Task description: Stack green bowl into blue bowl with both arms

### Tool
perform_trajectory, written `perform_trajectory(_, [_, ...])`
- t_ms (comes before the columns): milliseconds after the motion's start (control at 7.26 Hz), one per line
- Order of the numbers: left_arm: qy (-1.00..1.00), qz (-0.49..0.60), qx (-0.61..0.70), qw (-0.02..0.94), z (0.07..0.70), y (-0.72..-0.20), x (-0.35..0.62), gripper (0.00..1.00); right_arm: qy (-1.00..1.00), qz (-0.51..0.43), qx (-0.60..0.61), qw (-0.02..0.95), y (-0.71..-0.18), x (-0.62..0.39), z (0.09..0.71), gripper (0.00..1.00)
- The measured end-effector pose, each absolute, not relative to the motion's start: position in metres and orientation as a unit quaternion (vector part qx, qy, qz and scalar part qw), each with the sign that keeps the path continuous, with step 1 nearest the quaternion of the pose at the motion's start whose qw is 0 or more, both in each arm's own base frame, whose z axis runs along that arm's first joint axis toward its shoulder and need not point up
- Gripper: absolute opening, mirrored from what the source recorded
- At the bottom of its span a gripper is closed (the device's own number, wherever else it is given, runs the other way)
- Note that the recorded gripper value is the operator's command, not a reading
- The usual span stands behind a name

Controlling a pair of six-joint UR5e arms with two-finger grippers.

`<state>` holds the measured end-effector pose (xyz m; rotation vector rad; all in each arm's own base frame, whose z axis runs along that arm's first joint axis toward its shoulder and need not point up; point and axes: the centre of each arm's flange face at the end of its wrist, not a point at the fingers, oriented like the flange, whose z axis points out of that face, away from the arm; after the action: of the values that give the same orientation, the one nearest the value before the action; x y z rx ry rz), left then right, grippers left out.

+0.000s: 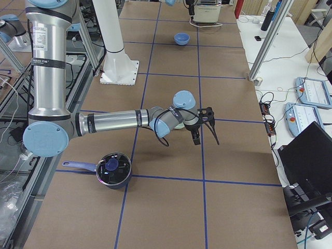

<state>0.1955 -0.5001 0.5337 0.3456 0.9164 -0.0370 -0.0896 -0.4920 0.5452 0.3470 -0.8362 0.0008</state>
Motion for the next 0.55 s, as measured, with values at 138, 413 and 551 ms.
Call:
perform_trajectory(138, [0.44,-0.014,0.167,0.882,0.525,-0.497,0.22,0.95,-0.403,0.001,0.168,0.9,-0.492,-0.091,0.545,1.0])
perform_trajectory(413, [0.438,0.002,0.17,0.883,0.52,-0.49,0.249,0.77,-0.402,0.001,0.169,0.9,-0.493,-0.092,0.545,1.0])
perform_trajectory(551, [0.435,0.011,0.172,0.884,0.52,-0.484,0.261,0.77,-0.401,0.001,0.17,0.9,-0.493,-0.093,0.545,1.0])
